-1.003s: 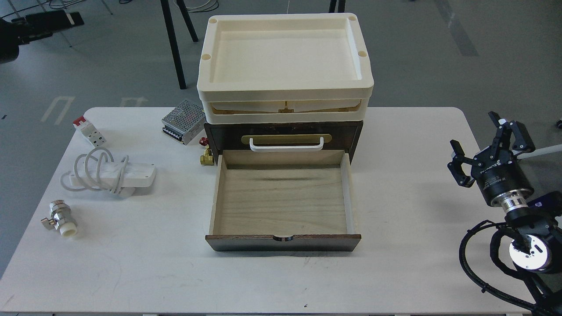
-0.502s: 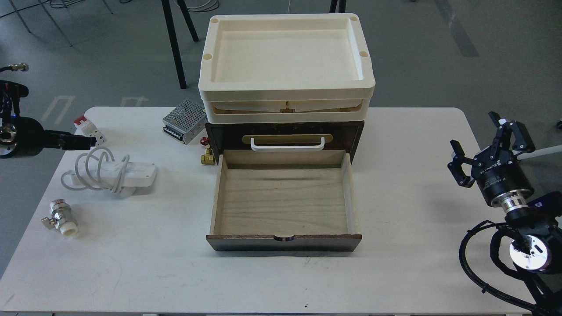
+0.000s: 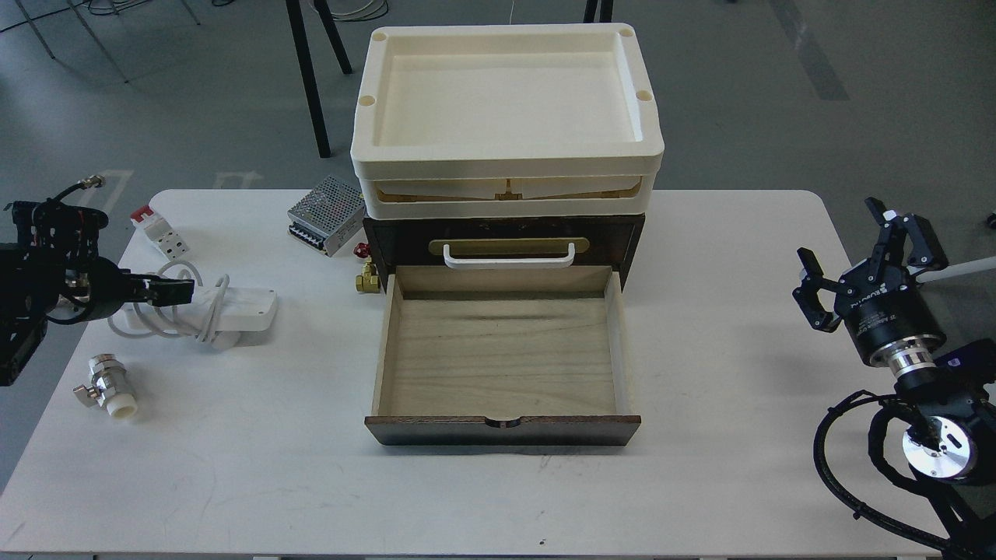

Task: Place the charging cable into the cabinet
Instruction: 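Lower the left gripper onto the white charging cable and grasp it, then lift the cable and brick with the left gripper toward the open drawer, then lower the held cable into the open drawer and release it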

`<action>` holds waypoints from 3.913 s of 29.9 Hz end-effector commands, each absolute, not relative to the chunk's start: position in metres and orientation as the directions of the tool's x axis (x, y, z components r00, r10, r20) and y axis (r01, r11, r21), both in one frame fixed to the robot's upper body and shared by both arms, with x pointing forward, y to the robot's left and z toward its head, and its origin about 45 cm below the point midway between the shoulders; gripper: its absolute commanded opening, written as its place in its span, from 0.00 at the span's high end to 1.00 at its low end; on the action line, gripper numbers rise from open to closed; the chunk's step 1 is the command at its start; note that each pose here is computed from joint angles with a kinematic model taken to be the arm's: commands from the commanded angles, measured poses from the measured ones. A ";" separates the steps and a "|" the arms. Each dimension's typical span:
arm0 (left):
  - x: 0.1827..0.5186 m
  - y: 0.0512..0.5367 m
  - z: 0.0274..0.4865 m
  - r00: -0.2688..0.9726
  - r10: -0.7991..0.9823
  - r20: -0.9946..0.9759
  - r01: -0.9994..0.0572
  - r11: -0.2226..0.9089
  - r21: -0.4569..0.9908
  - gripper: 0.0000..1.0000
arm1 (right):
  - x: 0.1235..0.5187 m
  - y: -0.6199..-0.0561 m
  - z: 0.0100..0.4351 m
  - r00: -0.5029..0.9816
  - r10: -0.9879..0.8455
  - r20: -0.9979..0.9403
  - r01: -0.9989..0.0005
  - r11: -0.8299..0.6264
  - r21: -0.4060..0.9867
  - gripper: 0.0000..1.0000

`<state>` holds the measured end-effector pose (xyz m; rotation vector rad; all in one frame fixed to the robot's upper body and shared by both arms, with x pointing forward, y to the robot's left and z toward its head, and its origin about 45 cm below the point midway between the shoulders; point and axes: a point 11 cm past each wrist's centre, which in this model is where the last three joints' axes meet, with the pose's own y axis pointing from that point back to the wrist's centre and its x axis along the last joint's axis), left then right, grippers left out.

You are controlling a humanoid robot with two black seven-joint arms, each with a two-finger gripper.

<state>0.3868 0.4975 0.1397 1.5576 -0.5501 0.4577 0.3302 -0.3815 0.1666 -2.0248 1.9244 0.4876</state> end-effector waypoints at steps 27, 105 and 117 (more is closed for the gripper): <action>0.394 0.518 0.155 0.668 0.116 0.735 -0.732 -0.075 0.677 0.99 | 0.330 -0.381 0.167 0.043 -0.895 -0.445 -0.998 -0.054 0.013 0.01; 0.351 0.115 0.213 0.793 -0.171 0.585 -0.136 0.886 0.444 0.94 | 0.330 -0.382 0.167 0.041 -0.895 -0.444 -0.999 -0.053 0.013 0.01; 0.368 0.112 0.173 0.836 -0.091 0.542 -0.210 0.859 0.468 0.93 | 0.330 -0.382 0.167 0.041 -0.895 -0.444 -0.999 -0.053 0.013 0.01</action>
